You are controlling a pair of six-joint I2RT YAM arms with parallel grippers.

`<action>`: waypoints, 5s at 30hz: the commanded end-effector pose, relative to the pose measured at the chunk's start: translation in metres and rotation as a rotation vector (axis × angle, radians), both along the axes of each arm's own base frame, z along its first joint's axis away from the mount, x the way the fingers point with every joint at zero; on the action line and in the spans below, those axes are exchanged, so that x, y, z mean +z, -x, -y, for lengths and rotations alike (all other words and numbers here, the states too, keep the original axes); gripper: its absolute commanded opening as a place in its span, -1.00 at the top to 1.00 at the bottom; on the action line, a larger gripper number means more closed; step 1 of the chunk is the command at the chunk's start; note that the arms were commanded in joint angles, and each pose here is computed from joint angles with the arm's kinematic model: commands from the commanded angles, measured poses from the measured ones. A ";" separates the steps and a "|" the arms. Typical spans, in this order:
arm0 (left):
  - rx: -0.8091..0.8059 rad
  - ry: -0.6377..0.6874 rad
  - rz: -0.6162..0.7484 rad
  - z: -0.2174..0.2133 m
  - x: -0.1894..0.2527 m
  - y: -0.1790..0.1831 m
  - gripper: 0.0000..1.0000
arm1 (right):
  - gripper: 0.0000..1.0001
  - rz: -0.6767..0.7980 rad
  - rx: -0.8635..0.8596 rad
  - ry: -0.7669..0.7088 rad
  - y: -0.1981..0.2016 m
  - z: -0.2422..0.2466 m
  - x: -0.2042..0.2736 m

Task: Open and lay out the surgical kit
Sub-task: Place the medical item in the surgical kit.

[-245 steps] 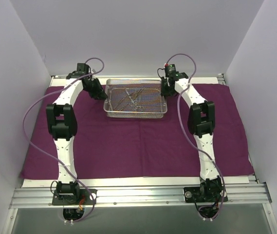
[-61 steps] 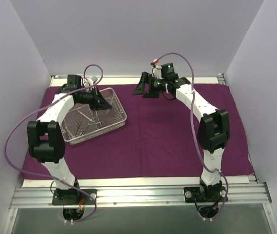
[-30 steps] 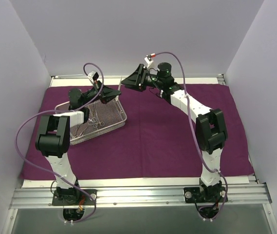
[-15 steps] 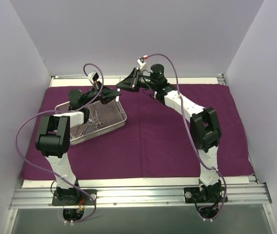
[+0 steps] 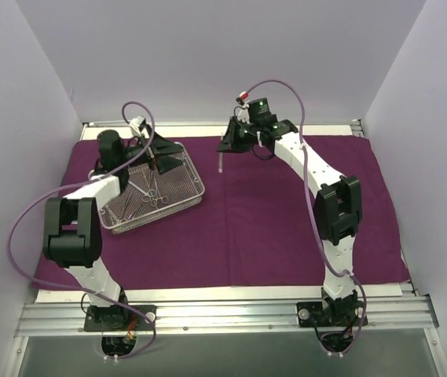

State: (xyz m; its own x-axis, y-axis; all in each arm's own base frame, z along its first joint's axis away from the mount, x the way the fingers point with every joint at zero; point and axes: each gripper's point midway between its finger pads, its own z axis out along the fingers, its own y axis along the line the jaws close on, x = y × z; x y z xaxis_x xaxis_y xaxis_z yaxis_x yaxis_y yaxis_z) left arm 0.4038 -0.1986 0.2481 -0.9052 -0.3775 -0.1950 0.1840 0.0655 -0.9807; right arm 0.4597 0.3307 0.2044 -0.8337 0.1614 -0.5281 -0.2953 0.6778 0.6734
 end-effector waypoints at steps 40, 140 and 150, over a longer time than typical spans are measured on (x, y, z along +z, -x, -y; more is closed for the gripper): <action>0.313 -1.062 -0.136 -0.159 -0.073 0.022 -0.88 | 0.98 -0.483 -0.268 1.218 0.132 0.425 -0.165; 0.219 -0.952 -0.144 -0.147 -0.087 0.019 -0.75 | 0.76 -0.518 -0.335 1.028 0.123 0.426 -0.196; 0.216 -0.958 -0.151 -0.149 -0.090 0.016 -0.92 | 0.39 -0.499 -0.355 1.042 0.115 0.425 -0.184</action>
